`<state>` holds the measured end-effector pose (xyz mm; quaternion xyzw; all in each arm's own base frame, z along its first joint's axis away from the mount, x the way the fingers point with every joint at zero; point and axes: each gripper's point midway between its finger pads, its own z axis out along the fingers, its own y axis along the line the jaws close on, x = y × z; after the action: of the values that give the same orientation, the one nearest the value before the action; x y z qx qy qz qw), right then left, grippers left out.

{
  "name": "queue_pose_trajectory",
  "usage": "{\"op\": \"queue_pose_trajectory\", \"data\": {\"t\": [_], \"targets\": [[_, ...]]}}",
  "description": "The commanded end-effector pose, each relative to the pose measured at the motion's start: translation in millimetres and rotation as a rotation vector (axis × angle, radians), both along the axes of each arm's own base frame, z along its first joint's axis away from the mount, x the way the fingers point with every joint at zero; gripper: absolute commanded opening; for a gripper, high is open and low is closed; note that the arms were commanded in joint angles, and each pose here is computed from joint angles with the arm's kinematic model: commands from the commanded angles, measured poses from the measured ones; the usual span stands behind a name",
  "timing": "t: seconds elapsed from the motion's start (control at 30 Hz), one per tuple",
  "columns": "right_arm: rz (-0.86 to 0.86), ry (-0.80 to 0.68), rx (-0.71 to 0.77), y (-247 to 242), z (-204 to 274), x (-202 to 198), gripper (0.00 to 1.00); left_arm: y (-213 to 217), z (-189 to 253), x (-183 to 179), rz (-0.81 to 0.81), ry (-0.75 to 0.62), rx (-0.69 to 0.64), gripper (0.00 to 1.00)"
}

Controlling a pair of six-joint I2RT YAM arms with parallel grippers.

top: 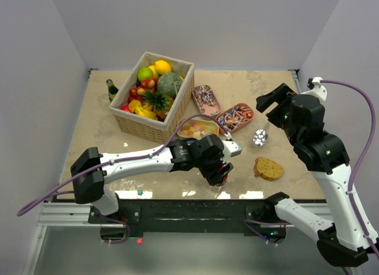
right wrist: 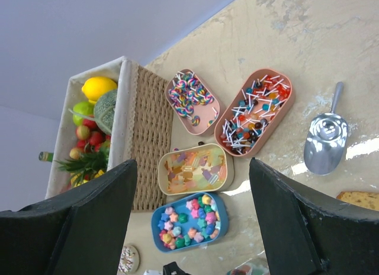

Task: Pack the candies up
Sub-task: Close the bottle lid on the packing bottle.

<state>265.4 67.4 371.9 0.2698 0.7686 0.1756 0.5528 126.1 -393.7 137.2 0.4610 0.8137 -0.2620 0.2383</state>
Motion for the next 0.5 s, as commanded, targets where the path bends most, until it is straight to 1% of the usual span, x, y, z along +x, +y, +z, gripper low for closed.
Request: {"op": "queue_pose_trajectory", "data": {"t": [0.0, 0.17, 0.27, 0.3, 0.33, 0.4, 0.47], "targets": [[-0.019, -0.019, 0.003, -3.1, 3.3, 2.2, 0.80, -1.4, -2.3, -1.9, -0.019, -0.013, 0.004, 0.53], [-0.015, -0.018, 0.005, -2.2, 2.9, 2.3, 0.80, -5.6, 0.9, 0.6, -0.010, -0.018, -0.008, 0.57], [-0.014, -0.007, -0.003, -2.6, -0.5, 1.4, 0.81, -8.0, 6.4, 2.5, -0.003, -0.026, -0.021, 0.63], [-0.011, -0.002, -0.010, -3.1, -1.9, 0.0, 0.82, -8.5, 9.5, 3.0, -0.002, -0.027, -0.029, 0.68], [-0.007, 0.005, -0.014, -3.0, -4.7, -1.0, 0.82, -9.4, 12.4, 2.6, -0.002, -0.029, -0.038, 0.71], [-0.002, 0.021, -0.022, -3.2, -10.2, -3.2, 0.86, -10.5, 18.7, 1.9, -0.007, -0.033, -0.056, 0.78], [0.004, 0.044, -0.028, -3.5, -18.6, -6.3, 0.89, -11.9, 23.6, 0.5, -0.015, -0.032, -0.076, 0.81]]}}
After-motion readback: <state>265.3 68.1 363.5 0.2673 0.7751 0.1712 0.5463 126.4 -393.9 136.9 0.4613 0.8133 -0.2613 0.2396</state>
